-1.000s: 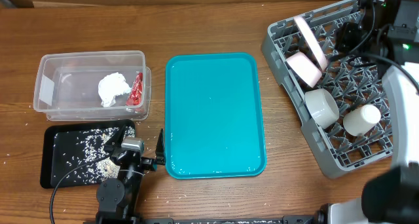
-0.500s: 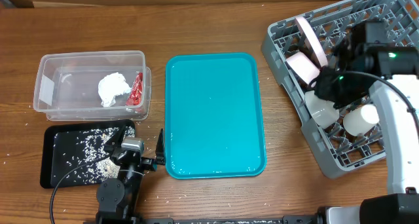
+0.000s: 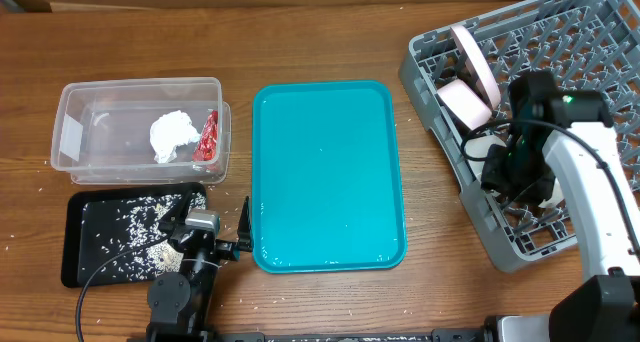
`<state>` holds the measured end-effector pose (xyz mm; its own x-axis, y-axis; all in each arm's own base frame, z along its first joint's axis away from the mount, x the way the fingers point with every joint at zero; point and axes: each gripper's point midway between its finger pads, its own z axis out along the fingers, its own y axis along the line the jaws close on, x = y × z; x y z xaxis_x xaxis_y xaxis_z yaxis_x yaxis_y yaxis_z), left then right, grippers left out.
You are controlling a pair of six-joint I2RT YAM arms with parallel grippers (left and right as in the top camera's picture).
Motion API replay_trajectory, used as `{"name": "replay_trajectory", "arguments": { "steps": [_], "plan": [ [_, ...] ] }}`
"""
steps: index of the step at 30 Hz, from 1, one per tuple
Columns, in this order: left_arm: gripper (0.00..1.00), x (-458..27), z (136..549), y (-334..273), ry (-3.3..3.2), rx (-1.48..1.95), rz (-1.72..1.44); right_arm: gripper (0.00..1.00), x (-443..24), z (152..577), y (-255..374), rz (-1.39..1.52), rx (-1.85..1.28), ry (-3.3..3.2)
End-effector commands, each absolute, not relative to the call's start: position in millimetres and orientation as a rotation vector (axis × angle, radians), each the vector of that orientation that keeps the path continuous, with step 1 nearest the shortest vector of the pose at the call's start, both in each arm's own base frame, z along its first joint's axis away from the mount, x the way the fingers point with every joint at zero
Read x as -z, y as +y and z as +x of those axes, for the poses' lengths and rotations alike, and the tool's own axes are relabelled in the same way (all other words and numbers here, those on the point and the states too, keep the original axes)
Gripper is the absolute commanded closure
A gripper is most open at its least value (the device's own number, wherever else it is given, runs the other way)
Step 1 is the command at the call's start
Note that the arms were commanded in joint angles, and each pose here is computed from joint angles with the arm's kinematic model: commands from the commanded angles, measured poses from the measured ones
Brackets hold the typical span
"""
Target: Sort waste into correct bins and load items into the dishwasher
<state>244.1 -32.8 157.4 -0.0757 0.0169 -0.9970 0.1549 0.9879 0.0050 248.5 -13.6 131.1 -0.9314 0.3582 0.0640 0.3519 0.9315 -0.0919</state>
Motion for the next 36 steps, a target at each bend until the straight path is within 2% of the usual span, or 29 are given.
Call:
{"name": "replay_trajectory", "arguments": {
  "steps": [1, 5, 12, 20, 24, 26, 31, 36],
  "plan": [
    [0.0, -157, 244, -30, 1.639, 0.094, 0.131, 0.54, -108, 243, -21, -0.536, -0.192, -3.004],
    [0.0, -157, 244, -30, 1.639, 0.094, 0.131, 0.62, -104, 240, -19, -0.539, -0.177, -2.993],
    [0.0, -157, 244, -30, 1.639, 0.094, 0.131, 0.67, -82, 229, -8, -0.545, -0.094, -2.954],
    [0.0, -157, 244, -30, 1.639, 0.094, 0.131, 0.91, -73, 244, -1, -0.607, -0.023, -3.004],
    [0.0, -157, 244, -30, 1.639, 0.094, 0.131, 0.91, -73, 252, -2, -0.633, -0.016, -3.032],
    [0.0, -157, 244, -30, 1.639, 0.094, 0.131, 0.96, -73, 263, -2, -0.693, 0.0, -3.065],
    [0.0, -157, 244, -30, 1.639, 0.094, 0.131, 0.96, -74, 282, 5, -0.814, 0.083, -3.103],
    [0.0, -157, 244, -30, 1.639, 0.094, 0.131, 0.96, -74, 288, 14, -0.775, 0.109, -3.136]
  ]
}}
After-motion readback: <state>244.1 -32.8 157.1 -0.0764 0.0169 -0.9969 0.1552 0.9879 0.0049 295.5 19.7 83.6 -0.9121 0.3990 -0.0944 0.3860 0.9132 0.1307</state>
